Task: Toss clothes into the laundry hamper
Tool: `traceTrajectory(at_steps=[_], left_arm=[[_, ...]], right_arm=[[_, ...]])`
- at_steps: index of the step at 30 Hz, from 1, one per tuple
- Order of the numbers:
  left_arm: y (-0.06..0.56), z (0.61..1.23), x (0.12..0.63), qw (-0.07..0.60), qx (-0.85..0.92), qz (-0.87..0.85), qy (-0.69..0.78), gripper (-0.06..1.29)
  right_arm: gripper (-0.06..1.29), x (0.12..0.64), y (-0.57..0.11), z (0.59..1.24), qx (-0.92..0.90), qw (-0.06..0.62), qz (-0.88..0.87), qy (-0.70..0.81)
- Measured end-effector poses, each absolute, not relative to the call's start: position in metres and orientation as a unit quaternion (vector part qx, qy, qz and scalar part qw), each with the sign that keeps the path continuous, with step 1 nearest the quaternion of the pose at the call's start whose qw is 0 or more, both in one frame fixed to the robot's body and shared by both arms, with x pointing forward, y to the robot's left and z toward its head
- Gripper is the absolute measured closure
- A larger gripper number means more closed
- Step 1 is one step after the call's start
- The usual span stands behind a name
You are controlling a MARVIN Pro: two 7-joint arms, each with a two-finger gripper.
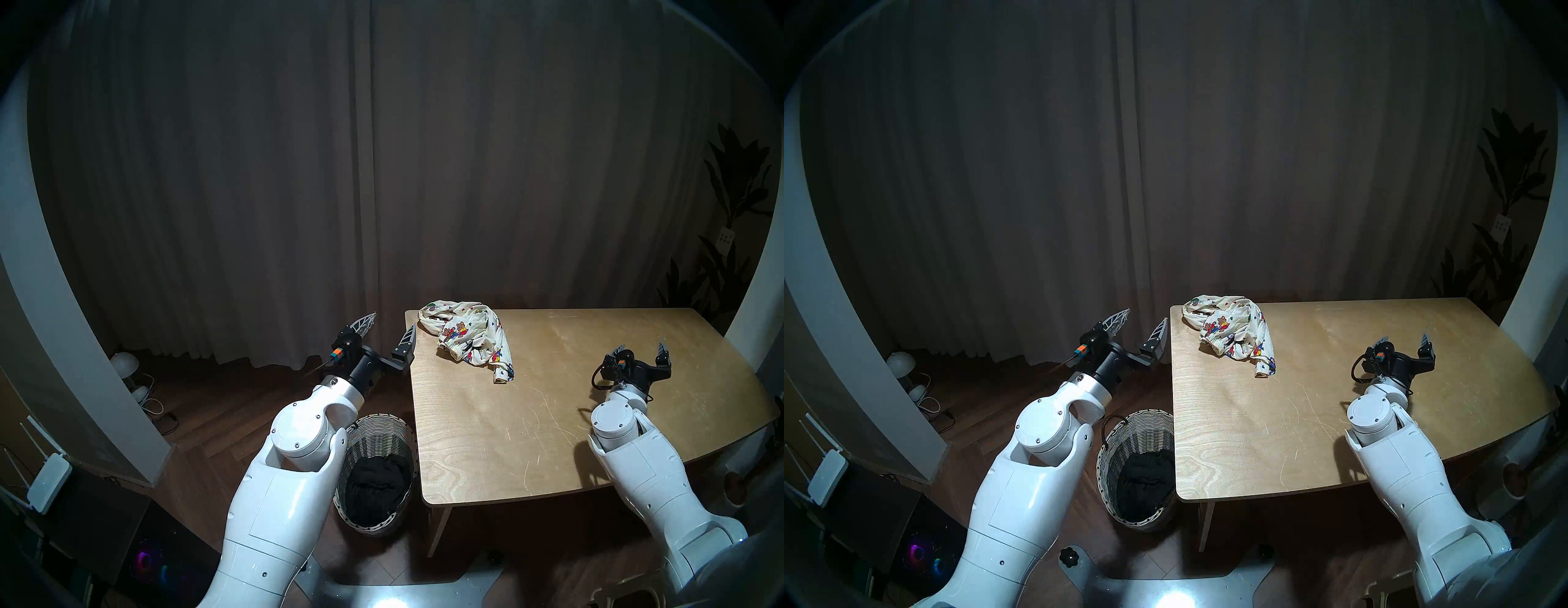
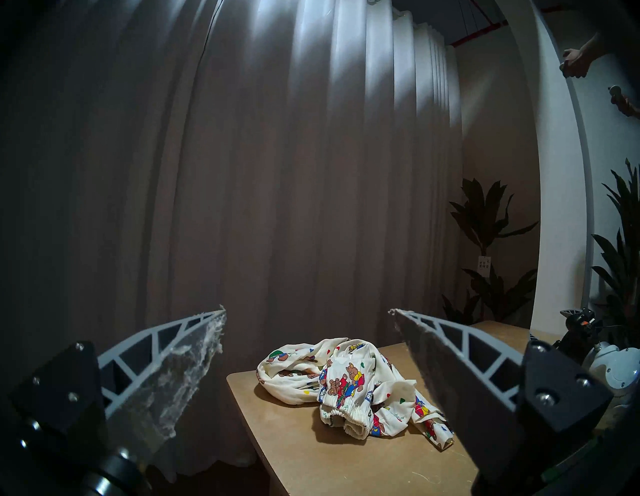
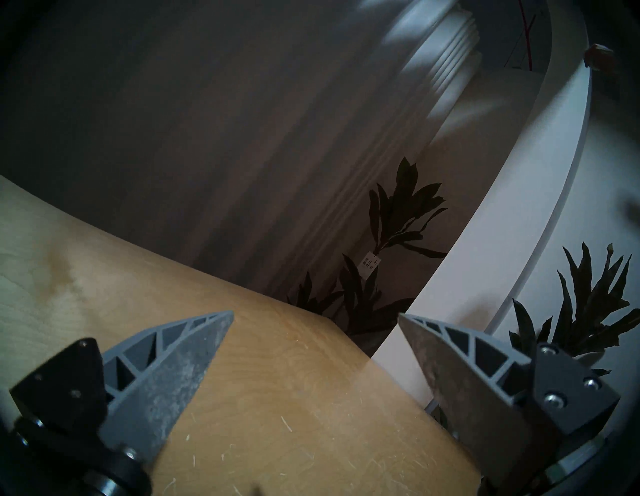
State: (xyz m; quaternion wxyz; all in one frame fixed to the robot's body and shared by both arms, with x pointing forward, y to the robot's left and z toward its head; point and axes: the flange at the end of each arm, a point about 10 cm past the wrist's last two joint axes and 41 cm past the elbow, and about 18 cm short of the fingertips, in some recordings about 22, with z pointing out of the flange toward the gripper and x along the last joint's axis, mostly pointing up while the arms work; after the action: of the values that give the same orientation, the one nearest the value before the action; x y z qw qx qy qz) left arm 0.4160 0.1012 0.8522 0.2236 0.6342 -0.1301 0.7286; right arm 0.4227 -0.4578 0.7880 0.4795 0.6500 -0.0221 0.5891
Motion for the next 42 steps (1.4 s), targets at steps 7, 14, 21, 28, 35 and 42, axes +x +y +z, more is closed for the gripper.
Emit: traceTrajectory(at_steps=[7, 14, 21, 28, 35, 42], left_arm=[[0.107, 0.849, 0.441, 0.199, 0.659, 0.715, -0.125, -0.01], [0.098, 0.847, 0.456, 0.191, 0.675, 0.701, -0.129, -0.01], [0.080, 0.841, 0.470, 0.189, 0.694, 0.680, -0.140, -0.01], [0.060, 0.834, 0.484, 0.182, 0.717, 0.655, -0.154, -0.01], [0.039, 0.831, 0.493, 0.179, 0.732, 0.635, -0.169, -0.01], [0.014, 0.831, 0.502, 0.177, 0.745, 0.616, -0.186, -0.01]], right_arm=[[-0.02, 0.418, -0.449, 0.774, 0.668, 0.458, 0.587, -0.018], [-0.02, 0.416, -0.424, 0.756, 0.687, 0.426, 0.589, -0.003], [-0.02, 0.412, -0.392, 0.736, 0.707, 0.386, 0.592, 0.014], [0.01, 0.411, -0.364, 0.727, 0.716, 0.350, 0.604, 0.025], [0.01, 0.411, -0.346, 0.726, 0.718, 0.324, 0.615, 0.031], [0.01, 0.409, -0.333, 0.725, 0.720, 0.304, 0.623, 0.035]])
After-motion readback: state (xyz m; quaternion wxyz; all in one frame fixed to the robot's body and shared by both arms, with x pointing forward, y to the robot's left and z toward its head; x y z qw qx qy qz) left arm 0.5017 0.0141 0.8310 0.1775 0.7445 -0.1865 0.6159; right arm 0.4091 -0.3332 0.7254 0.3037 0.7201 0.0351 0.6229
